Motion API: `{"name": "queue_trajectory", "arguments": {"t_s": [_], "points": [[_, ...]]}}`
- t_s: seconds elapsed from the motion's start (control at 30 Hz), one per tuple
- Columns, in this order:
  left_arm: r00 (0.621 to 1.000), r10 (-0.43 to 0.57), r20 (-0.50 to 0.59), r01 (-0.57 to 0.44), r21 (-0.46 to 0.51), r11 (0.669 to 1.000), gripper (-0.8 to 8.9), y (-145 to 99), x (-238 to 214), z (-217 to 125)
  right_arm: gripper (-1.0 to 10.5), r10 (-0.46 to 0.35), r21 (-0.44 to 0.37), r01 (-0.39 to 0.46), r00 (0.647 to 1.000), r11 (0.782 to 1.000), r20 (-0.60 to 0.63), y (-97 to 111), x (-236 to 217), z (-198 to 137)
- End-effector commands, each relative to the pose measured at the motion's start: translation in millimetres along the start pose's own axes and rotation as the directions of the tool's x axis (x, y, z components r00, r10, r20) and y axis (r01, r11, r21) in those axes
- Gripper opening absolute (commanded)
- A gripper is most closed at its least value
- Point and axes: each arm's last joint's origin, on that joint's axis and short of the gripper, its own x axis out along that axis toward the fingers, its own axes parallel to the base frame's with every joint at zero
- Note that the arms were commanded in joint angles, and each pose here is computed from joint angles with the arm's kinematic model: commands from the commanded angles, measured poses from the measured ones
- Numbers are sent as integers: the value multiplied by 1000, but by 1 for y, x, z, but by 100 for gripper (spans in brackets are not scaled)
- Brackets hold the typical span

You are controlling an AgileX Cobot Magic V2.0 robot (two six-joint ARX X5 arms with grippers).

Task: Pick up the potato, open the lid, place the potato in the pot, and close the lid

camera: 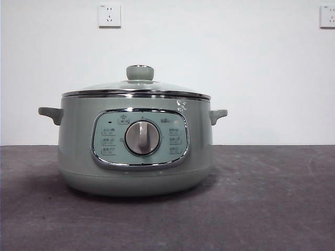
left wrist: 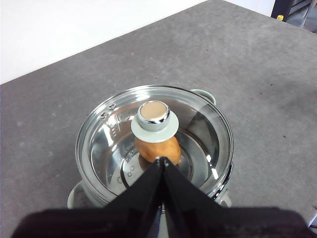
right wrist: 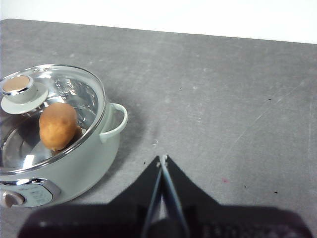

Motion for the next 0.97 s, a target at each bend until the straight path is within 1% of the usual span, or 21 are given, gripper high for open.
{"name": "queue_trajectory", "arguments": {"t_s": [0.03,0.1,0.17,0.27,0.37,0.57,0.73,0.83,0.97], "points": [[1000,5,3,-5,6,1000,-3,0,-1,-1,-16,-2,10,2,1000,1000,1,0,1,-1],[998,57,24,-58,37,998,-3,4,-10,-2,-16,-2,10,2,1000,1000,1,0,1,-1],[995,84,45,-87,48,995,-3,7,-18,-4,-16,-2,10,2,1000,1000,1,0,1,-1],[983,134,122,-138,27,990,-3,14,-31,-11,-16,-3,9,3,1000,1000,-1,0,1,-1],[963,178,202,-183,4,983,-3,19,-36,-28,-16,-3,8,3,1000,1000,-5,0,1,-2],[901,359,245,-354,-64,933,-3,31,-28,-88,-16,-5,4,5,1000,1000,-20,0,1,-3],[848,446,287,-435,-102,894,-3,36,-12,-138,-16,-5,4,5,1000,1000,-19,0,1,-3],[829,469,303,-457,-115,882,-3,37,-1,-165,-16,-5,4,5,1000,1000,-19,0,1,-3],[831,478,284,-458,-139,878,-3,37,13,-194,-16,-5,4,5,1000,1000,-19,0,1,-3]]}}
